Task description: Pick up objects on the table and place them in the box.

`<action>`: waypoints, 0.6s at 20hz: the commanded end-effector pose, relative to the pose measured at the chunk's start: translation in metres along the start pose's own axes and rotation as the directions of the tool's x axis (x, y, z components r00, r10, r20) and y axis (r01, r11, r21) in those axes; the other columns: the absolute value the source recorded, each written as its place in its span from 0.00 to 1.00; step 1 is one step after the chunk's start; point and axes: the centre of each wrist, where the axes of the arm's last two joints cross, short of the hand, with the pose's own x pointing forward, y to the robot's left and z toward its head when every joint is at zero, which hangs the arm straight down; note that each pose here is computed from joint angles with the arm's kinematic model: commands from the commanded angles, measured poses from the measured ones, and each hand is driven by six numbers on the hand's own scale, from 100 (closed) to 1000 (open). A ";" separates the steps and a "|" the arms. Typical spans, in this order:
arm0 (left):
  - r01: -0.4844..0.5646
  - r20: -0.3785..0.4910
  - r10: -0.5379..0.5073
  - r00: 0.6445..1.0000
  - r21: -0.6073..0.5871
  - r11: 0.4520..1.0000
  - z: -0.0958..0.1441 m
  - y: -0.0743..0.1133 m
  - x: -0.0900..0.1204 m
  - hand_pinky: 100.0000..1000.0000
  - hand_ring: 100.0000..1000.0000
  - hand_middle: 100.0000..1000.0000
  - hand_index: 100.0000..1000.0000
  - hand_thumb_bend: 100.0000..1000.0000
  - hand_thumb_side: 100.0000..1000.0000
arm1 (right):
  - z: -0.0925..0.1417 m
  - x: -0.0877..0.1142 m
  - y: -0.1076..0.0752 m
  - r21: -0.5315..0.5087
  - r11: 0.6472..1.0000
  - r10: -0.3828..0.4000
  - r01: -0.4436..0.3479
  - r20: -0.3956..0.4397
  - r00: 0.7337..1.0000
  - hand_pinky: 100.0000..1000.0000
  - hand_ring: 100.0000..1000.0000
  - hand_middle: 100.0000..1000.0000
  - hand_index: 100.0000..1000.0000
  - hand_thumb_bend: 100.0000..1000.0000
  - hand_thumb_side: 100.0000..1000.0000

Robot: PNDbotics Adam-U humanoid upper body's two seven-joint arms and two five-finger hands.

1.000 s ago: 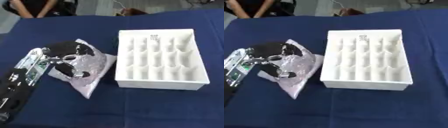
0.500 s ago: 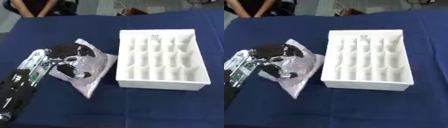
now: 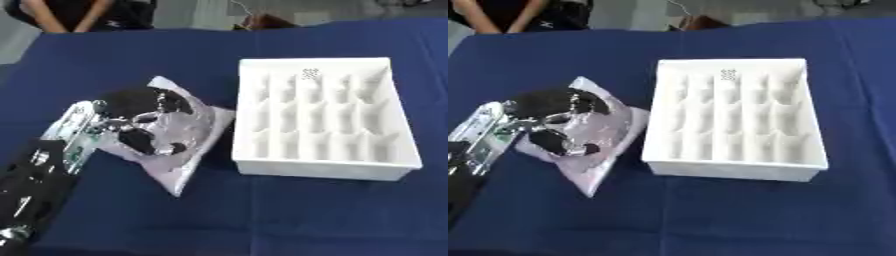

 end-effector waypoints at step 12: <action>0.072 -0.020 -0.074 0.997 -0.091 0.993 -0.003 -0.011 -0.009 0.84 0.86 0.81 0.87 0.45 0.87 | -0.006 0.007 -0.002 -0.008 1.000 -0.003 0.003 0.041 0.999 0.45 0.61 0.75 0.95 0.00 0.72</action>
